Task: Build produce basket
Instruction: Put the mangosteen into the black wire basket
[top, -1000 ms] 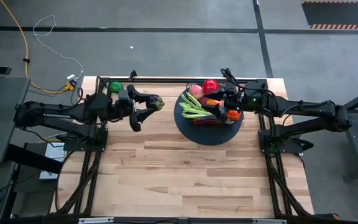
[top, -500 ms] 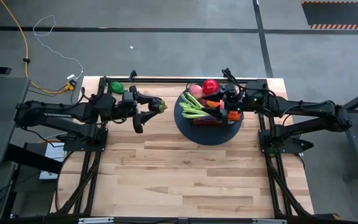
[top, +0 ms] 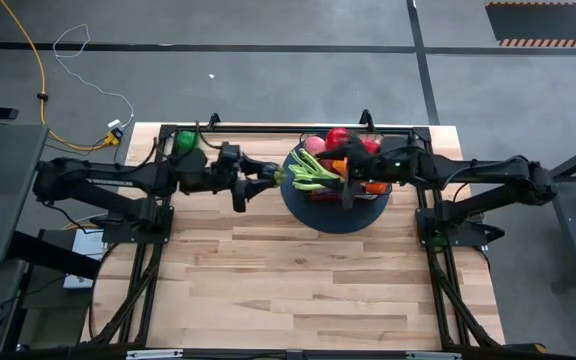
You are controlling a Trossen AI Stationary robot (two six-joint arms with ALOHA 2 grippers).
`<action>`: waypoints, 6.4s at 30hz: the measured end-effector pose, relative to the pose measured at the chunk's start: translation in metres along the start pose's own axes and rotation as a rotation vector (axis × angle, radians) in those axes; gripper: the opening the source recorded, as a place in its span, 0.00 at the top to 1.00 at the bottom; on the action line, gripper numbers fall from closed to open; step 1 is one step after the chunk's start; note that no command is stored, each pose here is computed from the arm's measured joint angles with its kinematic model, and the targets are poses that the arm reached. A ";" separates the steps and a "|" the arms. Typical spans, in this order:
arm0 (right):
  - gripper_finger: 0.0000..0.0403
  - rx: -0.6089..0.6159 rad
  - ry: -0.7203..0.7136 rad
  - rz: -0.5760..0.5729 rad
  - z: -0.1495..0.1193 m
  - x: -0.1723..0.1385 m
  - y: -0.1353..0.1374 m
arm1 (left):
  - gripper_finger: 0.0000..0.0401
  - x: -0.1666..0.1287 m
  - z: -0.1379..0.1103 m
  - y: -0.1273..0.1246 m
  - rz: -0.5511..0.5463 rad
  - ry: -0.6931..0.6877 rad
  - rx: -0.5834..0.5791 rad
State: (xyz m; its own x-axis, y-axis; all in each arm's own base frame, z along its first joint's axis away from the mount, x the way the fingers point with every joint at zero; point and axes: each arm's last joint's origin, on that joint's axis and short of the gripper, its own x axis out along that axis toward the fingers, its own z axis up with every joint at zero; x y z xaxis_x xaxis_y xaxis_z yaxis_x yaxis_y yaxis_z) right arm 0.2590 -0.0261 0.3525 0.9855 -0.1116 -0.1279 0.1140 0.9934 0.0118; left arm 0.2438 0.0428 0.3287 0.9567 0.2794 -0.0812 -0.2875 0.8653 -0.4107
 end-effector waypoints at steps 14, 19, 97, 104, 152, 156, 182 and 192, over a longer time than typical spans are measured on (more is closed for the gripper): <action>0.25 -0.025 0.083 -0.006 0.017 0.014 0.001 | 0.34 0.018 0.019 0.000 -0.039 0.021 -0.177; 0.25 -0.007 0.064 -0.071 0.019 0.013 -0.003 | 0.34 0.018 0.021 0.004 -0.027 0.014 -0.205; 0.21 -0.359 0.095 0.008 -0.011 0.062 0.038 | 0.34 0.066 -0.010 0.014 -0.144 0.182 -0.771; 0.38 -0.368 0.098 -0.004 -0.012 0.062 0.038 | 0.34 0.066 -0.009 0.015 -0.139 0.170 -0.737; 0.36 0.209 0.038 -0.184 -0.033 -0.057 0.002 | 0.12 -0.114 -0.007 0.042 0.182 -0.279 0.080; 0.36 0.263 -0.158 -0.149 -0.037 -0.063 0.002 | 0.12 -0.111 -0.014 0.040 0.154 -0.230 0.232; 0.36 0.150 -0.158 -0.164 -0.028 -0.068 0.001 | 0.13 -0.102 -0.018 0.037 0.110 -0.187 0.360; 0.36 0.217 0.132 -0.478 -0.022 -0.061 -0.019 | 0.13 -0.102 -0.018 0.037 0.115 -0.188 0.360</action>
State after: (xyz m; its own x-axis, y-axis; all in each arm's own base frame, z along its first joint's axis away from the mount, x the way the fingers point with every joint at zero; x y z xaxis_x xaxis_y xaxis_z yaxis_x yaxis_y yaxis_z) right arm 0.1940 -0.0375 0.3386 0.7945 -0.5321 -0.2927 0.5833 0.8027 0.1240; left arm 0.1360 0.0393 0.3057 0.9024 0.4247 0.0728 -0.4209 0.9050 -0.0627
